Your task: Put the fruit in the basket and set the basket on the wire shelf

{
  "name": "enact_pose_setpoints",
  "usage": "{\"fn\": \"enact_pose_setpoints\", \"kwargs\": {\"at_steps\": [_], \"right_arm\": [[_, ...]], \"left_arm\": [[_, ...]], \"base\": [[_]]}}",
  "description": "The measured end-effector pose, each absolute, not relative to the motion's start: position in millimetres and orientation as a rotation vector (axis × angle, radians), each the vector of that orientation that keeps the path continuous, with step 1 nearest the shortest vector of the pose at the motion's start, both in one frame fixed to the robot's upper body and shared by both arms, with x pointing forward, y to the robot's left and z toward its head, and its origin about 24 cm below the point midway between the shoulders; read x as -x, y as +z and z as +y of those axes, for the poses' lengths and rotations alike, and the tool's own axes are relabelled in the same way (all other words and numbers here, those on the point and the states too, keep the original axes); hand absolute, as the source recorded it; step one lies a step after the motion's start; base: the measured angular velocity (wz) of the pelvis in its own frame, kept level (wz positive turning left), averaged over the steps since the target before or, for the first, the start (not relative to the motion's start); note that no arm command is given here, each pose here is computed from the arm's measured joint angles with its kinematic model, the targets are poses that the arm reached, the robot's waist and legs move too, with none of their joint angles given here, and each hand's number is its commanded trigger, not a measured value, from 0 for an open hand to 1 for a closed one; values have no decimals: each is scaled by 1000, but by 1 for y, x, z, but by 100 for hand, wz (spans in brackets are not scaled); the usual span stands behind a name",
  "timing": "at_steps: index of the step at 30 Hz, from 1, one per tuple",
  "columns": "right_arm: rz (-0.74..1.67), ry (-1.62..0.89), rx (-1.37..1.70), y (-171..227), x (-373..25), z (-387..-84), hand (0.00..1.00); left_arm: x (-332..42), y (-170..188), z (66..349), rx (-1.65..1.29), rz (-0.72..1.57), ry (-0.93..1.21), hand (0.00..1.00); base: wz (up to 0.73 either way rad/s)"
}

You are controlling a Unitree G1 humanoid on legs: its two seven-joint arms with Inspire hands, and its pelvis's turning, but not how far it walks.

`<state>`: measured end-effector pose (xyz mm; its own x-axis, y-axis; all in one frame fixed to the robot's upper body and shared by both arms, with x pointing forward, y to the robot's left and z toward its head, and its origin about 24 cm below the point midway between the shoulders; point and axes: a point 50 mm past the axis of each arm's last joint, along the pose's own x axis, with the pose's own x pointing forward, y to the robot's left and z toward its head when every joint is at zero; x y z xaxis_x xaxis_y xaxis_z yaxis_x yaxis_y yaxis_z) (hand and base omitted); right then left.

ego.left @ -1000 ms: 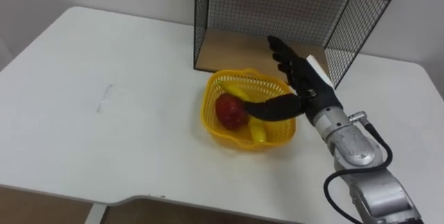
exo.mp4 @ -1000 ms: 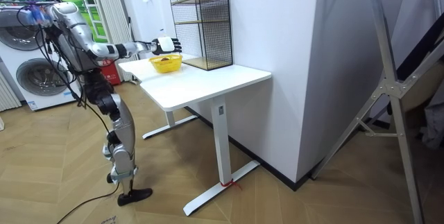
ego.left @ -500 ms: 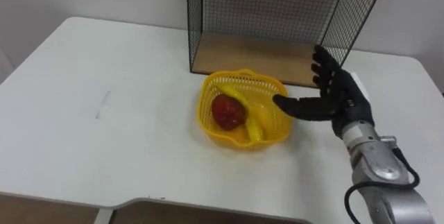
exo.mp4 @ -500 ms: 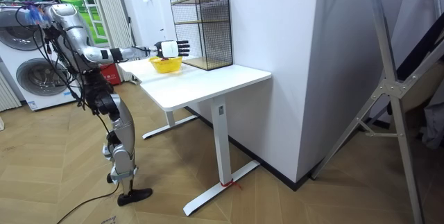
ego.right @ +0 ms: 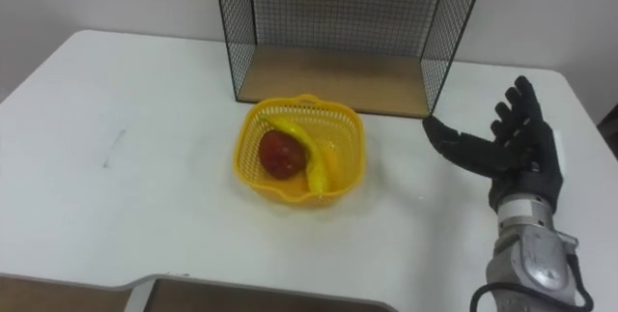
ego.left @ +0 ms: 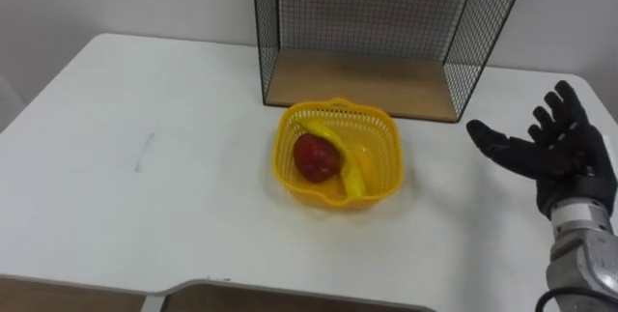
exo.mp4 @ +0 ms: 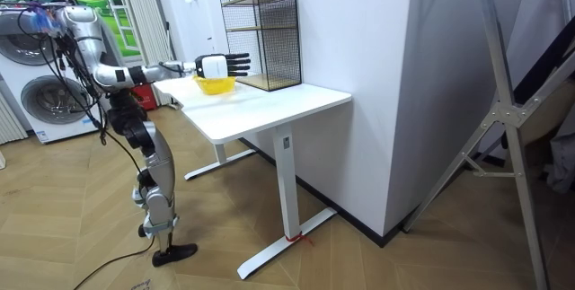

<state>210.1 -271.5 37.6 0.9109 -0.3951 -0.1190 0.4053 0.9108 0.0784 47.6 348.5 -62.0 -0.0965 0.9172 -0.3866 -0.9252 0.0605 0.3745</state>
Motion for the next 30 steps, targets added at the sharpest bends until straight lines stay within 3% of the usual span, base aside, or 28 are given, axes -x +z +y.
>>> {"fn": "enact_pose_setpoints", "kwargs": {"at_steps": [8,13,21,30], "right_arm": [[182,-489,-74,21,-187,-279,0],[137,-469,-56,25,-188,-277,0],[124,-314,-112,19,-193,-253,0],[165,-155,-220,2,-197,-229,0]], "left_arm": [[-82,17,361,-12,135,1728,0],[-96,51,357,29,-84,1688,0],[-149,72,315,122,-209,1245,0],[-201,61,249,292,-147,637,0]], "base": [[-7],[0],[6],[-2]]}}
